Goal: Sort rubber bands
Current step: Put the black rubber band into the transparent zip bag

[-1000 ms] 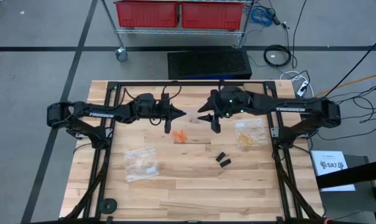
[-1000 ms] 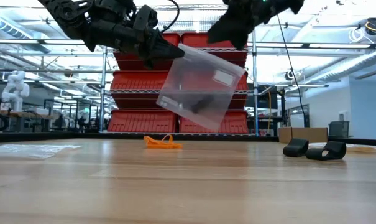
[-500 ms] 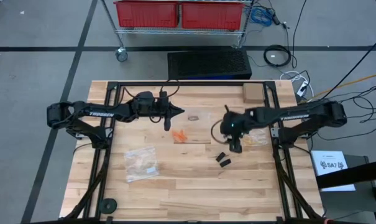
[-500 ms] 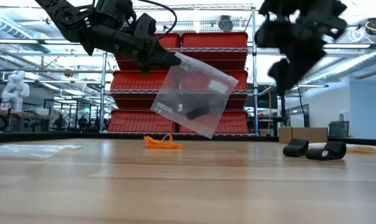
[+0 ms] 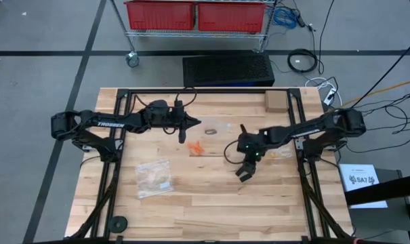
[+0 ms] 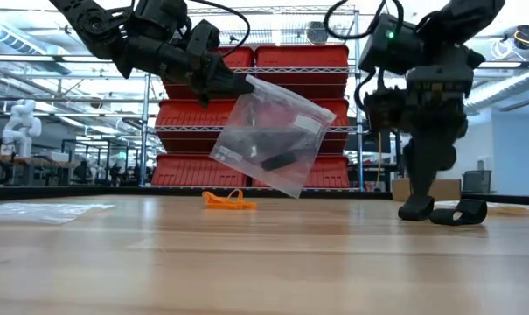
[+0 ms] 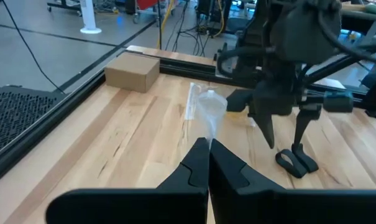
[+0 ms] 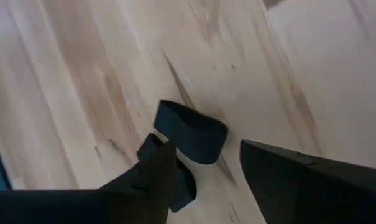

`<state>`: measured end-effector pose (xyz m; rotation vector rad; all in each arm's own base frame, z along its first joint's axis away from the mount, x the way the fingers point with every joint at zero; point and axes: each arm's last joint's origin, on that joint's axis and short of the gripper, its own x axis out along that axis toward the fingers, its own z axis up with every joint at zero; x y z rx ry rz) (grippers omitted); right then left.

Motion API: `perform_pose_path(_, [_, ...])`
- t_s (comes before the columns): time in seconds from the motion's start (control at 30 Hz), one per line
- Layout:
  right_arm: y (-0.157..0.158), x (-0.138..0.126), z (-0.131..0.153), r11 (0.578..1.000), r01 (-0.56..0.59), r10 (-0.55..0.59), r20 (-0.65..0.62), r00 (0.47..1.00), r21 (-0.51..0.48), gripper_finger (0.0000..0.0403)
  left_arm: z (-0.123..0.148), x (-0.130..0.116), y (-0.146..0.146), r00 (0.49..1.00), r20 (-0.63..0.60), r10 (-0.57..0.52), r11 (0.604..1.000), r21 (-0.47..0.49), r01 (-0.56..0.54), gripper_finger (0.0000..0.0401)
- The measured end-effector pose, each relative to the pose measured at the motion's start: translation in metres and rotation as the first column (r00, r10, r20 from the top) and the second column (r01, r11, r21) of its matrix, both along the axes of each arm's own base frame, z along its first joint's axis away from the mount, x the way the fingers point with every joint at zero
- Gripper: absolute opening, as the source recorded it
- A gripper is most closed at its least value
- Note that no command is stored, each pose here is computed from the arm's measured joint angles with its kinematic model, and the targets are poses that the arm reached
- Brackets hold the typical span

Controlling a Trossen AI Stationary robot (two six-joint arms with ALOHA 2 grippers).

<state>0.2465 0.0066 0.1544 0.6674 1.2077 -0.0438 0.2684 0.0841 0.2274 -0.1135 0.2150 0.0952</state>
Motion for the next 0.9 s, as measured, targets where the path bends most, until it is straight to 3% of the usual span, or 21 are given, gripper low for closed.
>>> perform_pose_path(0.3, [0.006,0.010,-0.020,1.000,0.004,-0.005,-0.035,0.999,-0.020,0.0162,-0.001,0.000,0.000,1.000,-0.013,-0.003,1.000,-0.001,0.003,0.0000])
perform_pose_path(0.4, [0.006,0.011,-0.019,1.000,0.006,-0.007,-0.018,1.000,-0.027,0.0120,-0.001,0.000,0.000,1.000,-0.014,-0.003,1.000,-0.002,0.003,0.0000])
perform_pose_path(0.57, [0.006,0.011,-0.014,0.998,-0.023,0.024,0.021,0.999,-0.050,0.0015,-0.001,0.000,0.000,1.000,-0.013,-0.004,1.000,-0.001,0.004,0.0000])
perform_pose_path(0.77, [0.005,0.013,0.015,0.980,-0.042,0.073,0.154,0.985,-0.194,0.0010,-0.001,0.000,0.000,1.000,-0.013,-0.003,1.000,-0.001,0.003,0.0000])
perform_pose_path(0.9, [0.001,0.018,0.049,0.941,-0.007,0.101,0.263,0.959,-0.337,0.0004,-0.001,0.000,0.000,1.000,-0.013,-0.003,1.000,-0.001,0.003,0.0000])
